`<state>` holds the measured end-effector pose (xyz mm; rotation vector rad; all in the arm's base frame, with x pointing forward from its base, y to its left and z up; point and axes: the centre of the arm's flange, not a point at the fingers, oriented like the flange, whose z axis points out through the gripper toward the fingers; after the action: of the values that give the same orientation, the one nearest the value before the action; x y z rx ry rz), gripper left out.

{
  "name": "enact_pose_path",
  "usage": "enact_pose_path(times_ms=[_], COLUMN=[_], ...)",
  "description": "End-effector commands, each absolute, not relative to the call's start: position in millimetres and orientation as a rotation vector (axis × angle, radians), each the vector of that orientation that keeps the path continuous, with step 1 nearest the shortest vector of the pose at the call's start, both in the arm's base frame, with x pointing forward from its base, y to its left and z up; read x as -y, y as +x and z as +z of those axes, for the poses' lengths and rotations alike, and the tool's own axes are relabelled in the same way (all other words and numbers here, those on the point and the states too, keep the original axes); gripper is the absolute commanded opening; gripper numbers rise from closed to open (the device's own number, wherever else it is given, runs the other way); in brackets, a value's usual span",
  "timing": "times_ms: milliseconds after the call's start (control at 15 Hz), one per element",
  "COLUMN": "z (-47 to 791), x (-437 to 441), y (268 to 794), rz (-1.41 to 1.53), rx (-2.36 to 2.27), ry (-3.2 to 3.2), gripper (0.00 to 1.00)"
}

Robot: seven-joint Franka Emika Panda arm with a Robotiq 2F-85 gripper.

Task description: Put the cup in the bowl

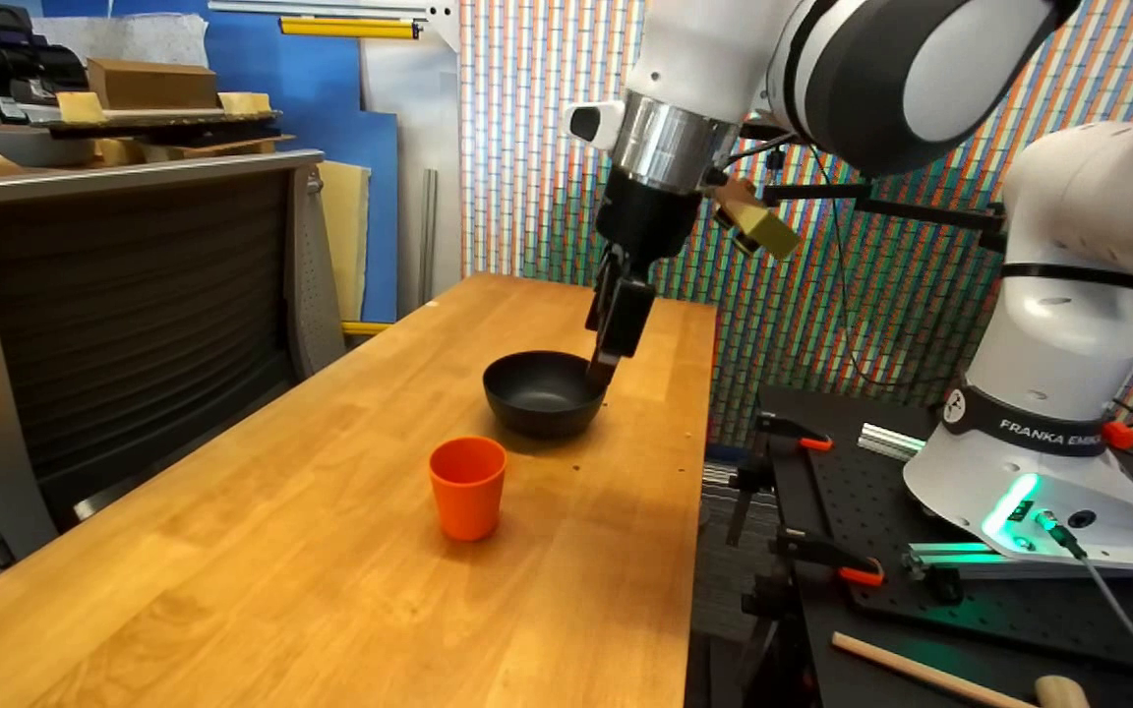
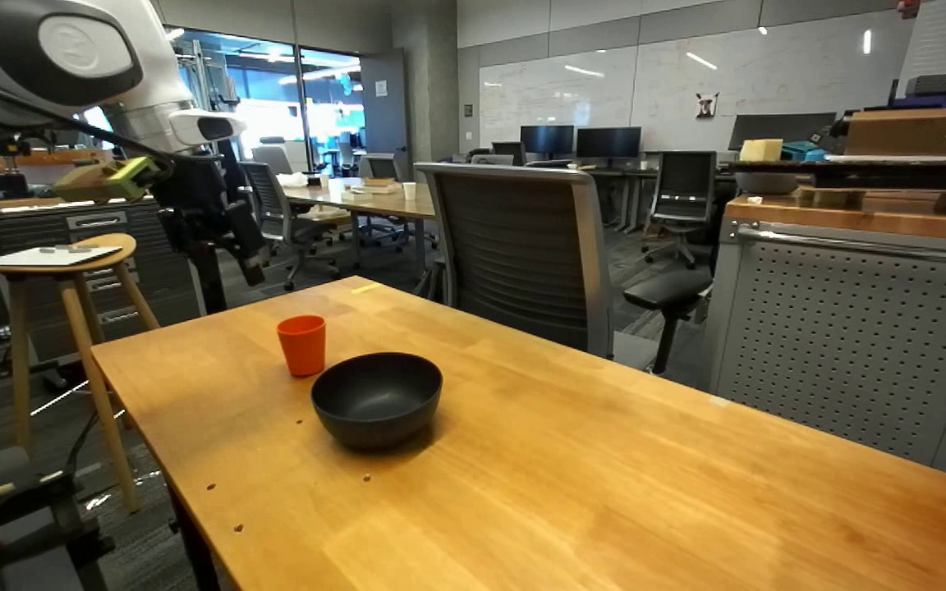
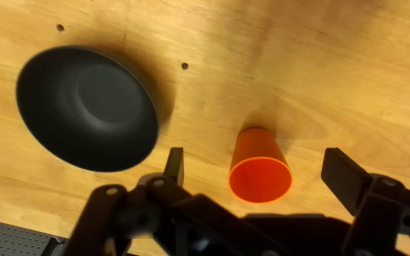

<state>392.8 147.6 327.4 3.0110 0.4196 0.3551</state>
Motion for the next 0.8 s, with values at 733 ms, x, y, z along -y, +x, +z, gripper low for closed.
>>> enact_pose_path(times_ms=[733], z=[225], x=[-229], y=[516], rz=[0.5], rx=[-0.571], ry=[2.822], gripper=[1.0])
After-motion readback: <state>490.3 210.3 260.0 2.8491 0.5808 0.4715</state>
